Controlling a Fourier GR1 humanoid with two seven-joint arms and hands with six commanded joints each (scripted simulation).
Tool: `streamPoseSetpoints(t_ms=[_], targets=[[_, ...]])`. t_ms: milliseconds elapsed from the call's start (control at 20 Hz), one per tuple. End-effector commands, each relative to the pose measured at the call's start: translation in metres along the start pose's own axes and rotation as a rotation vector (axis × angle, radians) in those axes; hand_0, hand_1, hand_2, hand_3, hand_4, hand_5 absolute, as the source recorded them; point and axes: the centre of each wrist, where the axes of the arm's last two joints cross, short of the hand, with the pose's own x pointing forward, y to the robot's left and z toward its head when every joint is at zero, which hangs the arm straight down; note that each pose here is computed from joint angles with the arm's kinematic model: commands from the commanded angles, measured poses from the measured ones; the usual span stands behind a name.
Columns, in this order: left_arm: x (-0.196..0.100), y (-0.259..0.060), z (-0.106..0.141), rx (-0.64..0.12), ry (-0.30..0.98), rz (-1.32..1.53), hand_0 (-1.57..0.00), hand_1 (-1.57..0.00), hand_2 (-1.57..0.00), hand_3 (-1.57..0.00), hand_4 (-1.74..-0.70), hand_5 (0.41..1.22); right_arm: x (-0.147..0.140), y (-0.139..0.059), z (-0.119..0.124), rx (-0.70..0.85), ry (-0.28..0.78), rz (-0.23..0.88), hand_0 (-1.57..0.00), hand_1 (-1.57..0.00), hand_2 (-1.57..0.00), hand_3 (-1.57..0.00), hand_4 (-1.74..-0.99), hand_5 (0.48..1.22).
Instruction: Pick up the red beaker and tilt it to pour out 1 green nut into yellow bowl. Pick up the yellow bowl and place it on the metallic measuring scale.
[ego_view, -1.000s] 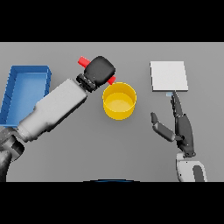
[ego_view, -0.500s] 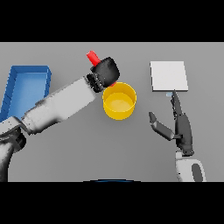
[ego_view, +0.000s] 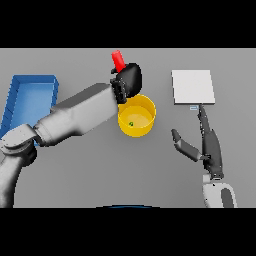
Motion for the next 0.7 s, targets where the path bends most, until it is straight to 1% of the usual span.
streamPoseSetpoints(t_ms=[0, 50, 150, 250, 300, 350, 400, 450, 500, 550, 600, 650], targets=[[0.000, -0.001, -0.001, -0.002, -0.004, -0.033, -1.57, -1.57, -1.57, -1.57, -1.73, 1.221, 0.001, 0.001, 0.001, 0.002, -0.019, -0.001, 0.00, 0.00, 0.00, 0.00, -1.206, 0.591], [-0.001, 0.001, -0.001, 0.006, -0.010, -0.060, -1.57, -1.57, -1.57, -1.57, -1.73, 1.221, 0.000, 0.005, -0.001, 0.003, -0.011, 0.007, 0.00, 0.00, 0.00, 0.00, -1.210, 0.592], [-0.007, 0.002, 0.002, 0.008, -0.013, -0.101, -1.57, -1.57, -1.57, -1.57, -1.73, 1.221, -0.001, 0.007, -0.003, 0.004, -0.002, 0.019, 0.00, 0.00, 0.00, 0.00, -1.210, 0.594], [-0.018, 0.008, 0.004, 0.003, 0.000, -0.108, -1.57, -1.57, -1.57, -1.57, -1.73, 1.221, -0.002, 0.004, -0.004, -0.003, 0.001, 0.022, 0.00, 0.00, 0.00, 0.00, -1.206, 0.592], [-0.031, 0.011, 0.009, 0.012, 0.005, -0.094, -1.57, -1.57, -1.57, -1.57, -1.73, 1.221, -0.003, 0.006, -0.002, -0.004, -0.003, 0.014, 0.00, 0.00, 0.00, 0.00, -1.206, 0.592], [-0.047, 0.018, 0.012, 0.035, 0.040, -0.090, -1.57, -1.57, -1.57, -1.57, -1.73, 1.221, -0.001, 0.008, -0.002, -0.007, -0.019, 0.011, 0.00, 0.00, 0.00, 0.00, -1.209, 0.592], [-0.063, 0.020, 0.017, 0.045, 0.070, -0.085, -1.57, -1.57, -1.57, -1.49, -1.73, 1.221, -0.004, 0.007, -0.002, -0.010, -0.014, 0.016, 0.00, 0.00, 0.00, 0.00, -1.203, 0.592], [-0.082, 0.023, 0.022, 0.054, 0.116, -0.070, -1.57, -1.57, -1.40, -1.51, -1.68, 1.221, -0.003, 0.006, -0.001, -0.014, -0.021, 0.014, 0.00, 0.00, 0.00, 0.00, -1.201, 0.592], [-0.096, 0.025, 0.026, 0.075, 0.140, -0.050, -1.57, -1.57, -1.43, -1.27, -1.69, 1.221, 0.002, 0.006, -0.004, -0.012, -0.033, 0.011, 0.00, 0.00, 0.00, 0.00, -1.190, 0.594], [-0.115, 0.028, 0.034, 0.081, 0.167, -0.019, -1.57, -1.57, -1.46, -1.04, -1.70, 1.221, 0.002, 0.005, -0.004, -0.007, -0.036, 0.000, 0.00, 0.00, 0.00, 0.00, -1.186, 0.596], [-0.133, 0.025, 0.042, 0.094, 0.198, 0.012, -1.57, -1.57, -1.48, -1.15, -1.70, 1.221, 0.005, 0.009, -0.003, 0.005, -0.036, -0.013, 0.00, 0.00, 0.00, 0.00, -1.183, 0.596], [-0.148, 0.028, 0.048, 0.097, 0.248, 0.053, -1.57, -1.57, -1.50, -1.23, -1.70, 1.221, 0.002, 0.009, -0.003, 0.005, -0.022, -0.019, 0.00, 0.00, 0.00, 0.00, -1.181, 0.593]])
